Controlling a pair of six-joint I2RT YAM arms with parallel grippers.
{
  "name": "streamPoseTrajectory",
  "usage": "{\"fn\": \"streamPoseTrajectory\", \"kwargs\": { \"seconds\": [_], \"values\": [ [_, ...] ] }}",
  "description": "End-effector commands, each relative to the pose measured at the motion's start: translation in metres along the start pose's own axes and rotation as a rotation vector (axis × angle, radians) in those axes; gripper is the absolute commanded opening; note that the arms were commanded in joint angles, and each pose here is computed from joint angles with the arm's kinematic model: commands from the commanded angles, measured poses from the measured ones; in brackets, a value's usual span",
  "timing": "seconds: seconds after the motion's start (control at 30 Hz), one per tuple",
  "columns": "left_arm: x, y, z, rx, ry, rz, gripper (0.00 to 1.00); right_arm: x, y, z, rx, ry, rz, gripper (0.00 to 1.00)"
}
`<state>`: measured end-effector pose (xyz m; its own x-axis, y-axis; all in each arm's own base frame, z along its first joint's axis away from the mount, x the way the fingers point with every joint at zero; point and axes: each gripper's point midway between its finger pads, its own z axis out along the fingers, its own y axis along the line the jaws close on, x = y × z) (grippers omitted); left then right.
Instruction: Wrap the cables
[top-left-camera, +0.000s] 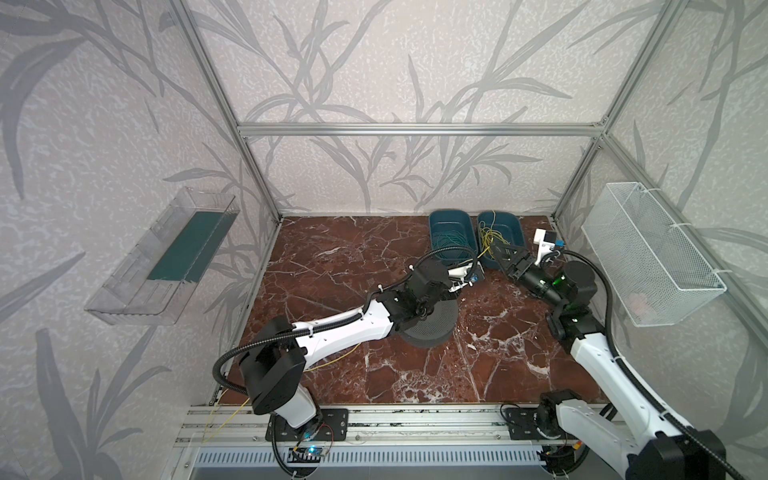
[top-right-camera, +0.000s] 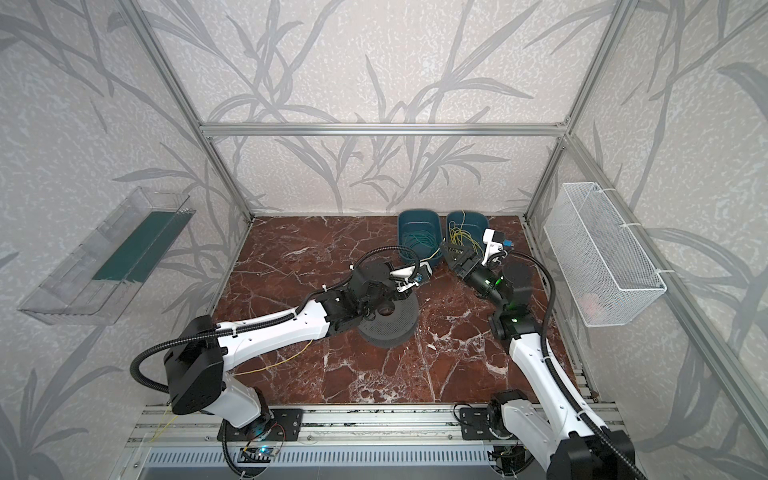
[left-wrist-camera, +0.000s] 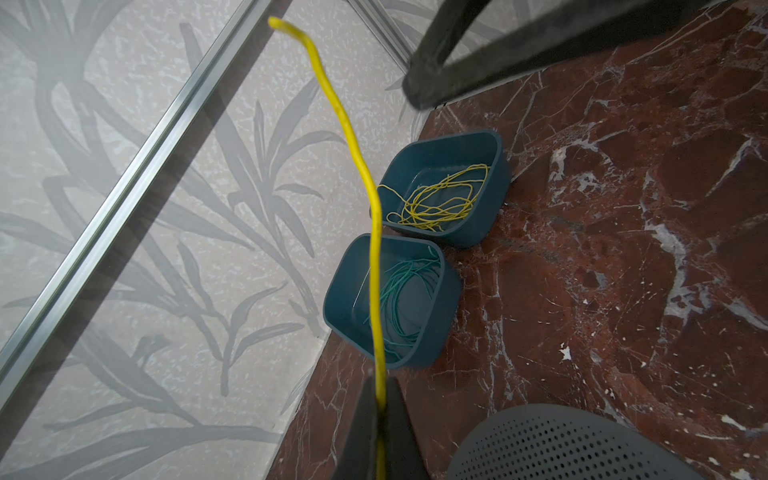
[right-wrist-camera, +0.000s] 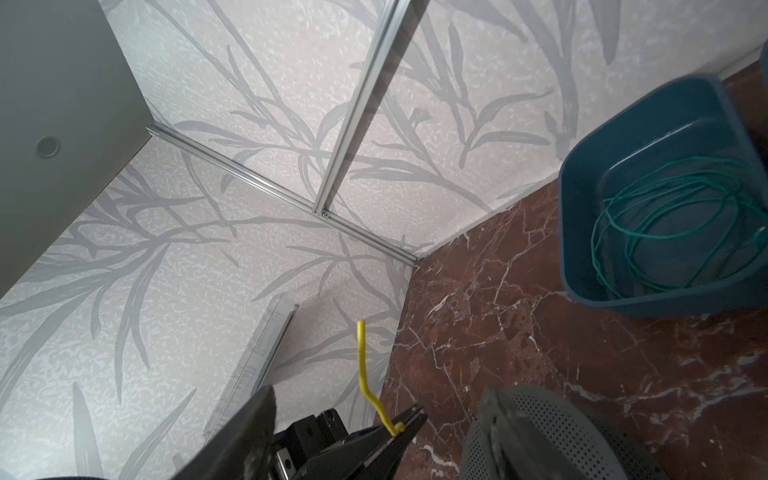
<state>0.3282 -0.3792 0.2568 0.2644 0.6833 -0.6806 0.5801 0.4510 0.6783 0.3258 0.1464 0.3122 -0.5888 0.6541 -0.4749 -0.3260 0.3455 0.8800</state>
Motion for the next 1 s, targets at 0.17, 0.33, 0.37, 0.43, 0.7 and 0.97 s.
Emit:
{"fn": "streamPoseTrajectory", "kwargs": {
  "seconds": [0.17, 0.33, 0.37, 0.43, 0.7, 0.97],
  "values": [
    [-0.024, 0.006, -0.009, 0.018, -0.058, -0.022, 0.0, 0.007, 0.002, 0.025, 0.028, 0.034, -0.059, 0.35],
    [-0.029, 0.001, -0.012, 0.043, -0.077, -0.021, 0.0, -0.004, 0.0, 0.026, 0.087, 0.002, -0.106, 0.04],
    [-0.029, 0.0, -0.012, 0.046, -0.078, -0.02, 0.0, -0.007, 0.0, 0.025, 0.096, -0.011, -0.116, 0.0],
    [-0.029, -0.001, -0.012, 0.046, -0.08, -0.016, 0.0, -0.011, 0.001, 0.023, 0.109, -0.029, -0.133, 0.0],
    [-0.029, -0.001, -0.015, 0.055, -0.073, -0.035, 0.46, -0.026, 0.003, 0.016, 0.152, -0.082, -0.167, 0.0],
    [-0.035, 0.02, -0.084, 0.113, -0.102, -0.229, 0.99, -0.057, 0.01, 0.008, 0.173, -0.119, -0.199, 0.0]
  ]
}}
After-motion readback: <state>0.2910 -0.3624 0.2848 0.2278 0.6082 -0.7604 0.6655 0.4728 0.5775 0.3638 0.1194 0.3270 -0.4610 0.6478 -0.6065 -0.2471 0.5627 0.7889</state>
